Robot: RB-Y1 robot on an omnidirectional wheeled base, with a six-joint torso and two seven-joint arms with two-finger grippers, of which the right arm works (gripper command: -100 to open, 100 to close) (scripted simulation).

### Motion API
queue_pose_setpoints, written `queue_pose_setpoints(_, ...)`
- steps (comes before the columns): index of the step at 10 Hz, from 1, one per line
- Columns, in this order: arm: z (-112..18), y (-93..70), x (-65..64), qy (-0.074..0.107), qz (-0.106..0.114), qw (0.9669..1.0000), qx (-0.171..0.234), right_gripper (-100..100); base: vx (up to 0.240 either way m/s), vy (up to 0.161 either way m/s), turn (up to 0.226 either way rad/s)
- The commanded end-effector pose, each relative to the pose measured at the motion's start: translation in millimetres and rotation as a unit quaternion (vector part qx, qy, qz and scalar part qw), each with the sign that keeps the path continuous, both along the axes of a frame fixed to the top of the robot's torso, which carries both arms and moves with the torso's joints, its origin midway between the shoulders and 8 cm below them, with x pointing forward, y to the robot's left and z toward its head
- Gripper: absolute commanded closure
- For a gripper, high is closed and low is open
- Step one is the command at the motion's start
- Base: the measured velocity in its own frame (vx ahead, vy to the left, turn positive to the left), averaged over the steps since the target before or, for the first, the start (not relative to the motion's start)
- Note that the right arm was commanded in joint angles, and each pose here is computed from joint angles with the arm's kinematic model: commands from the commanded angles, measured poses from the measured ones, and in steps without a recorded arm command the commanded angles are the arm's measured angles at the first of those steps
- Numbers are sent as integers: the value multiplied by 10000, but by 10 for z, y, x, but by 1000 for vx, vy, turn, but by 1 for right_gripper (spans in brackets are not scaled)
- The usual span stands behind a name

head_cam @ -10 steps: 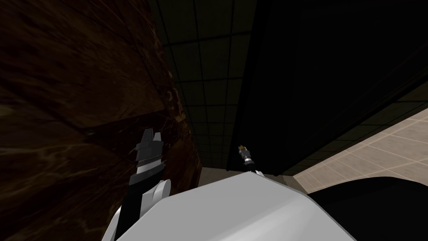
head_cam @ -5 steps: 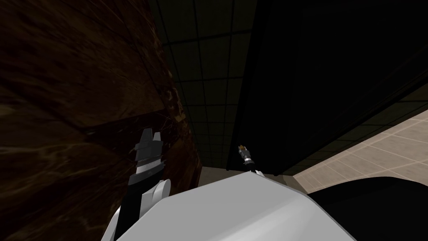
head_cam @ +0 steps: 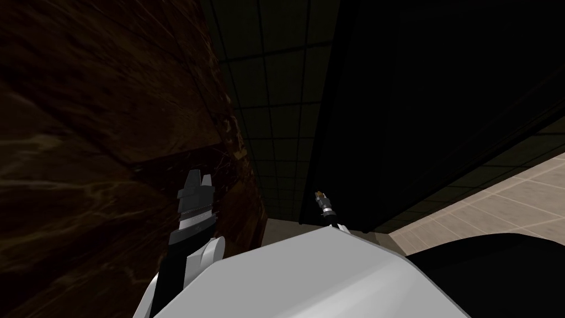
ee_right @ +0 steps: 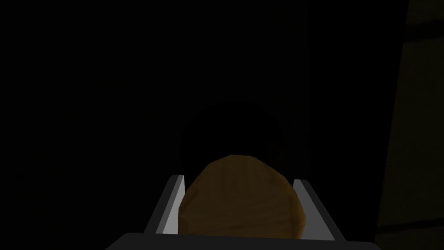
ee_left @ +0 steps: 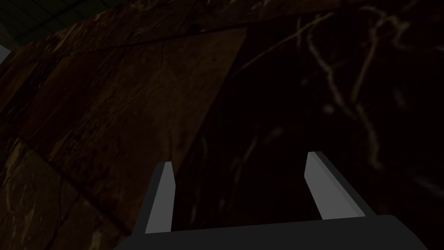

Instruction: Pull the door open

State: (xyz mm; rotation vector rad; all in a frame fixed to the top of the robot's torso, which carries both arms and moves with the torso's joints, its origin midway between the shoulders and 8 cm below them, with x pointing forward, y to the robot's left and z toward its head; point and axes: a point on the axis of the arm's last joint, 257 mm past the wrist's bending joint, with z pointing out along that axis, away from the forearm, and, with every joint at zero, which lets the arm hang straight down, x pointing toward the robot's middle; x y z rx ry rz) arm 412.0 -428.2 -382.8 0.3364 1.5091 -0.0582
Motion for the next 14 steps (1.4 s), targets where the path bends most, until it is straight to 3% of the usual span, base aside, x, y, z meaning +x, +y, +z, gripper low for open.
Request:
queue_pose_setpoints(1,50,-6,27,-148,11,9995,268,100,-37,-2,35)
queue_pose_setpoints(6,103,-29,65,-421,14,9943,984,100,-42,-8,40)
queue_pose_setpoints(8,131,-40,86,-563,17,9893,1349,100,-35,-8,43)
queue_pose_setpoints(9,131,-40,86,-576,20,9885,1401,100,-29,-9,18)
queue_pose_setpoints(11,156,-51,105,-719,26,9815,1776,100,-38,-9,38)
queue_pose_setpoints(12,156,-51,105,-729,28,9807,1816,100,-33,-7,27)
queue_pose_setpoints(13,169,-55,116,-811,33,9757,2036,100,-29,-10,39)
queue_pose_setpoints(14,169,-55,116,-814,33,9754,2047,100,-22,-9,18)
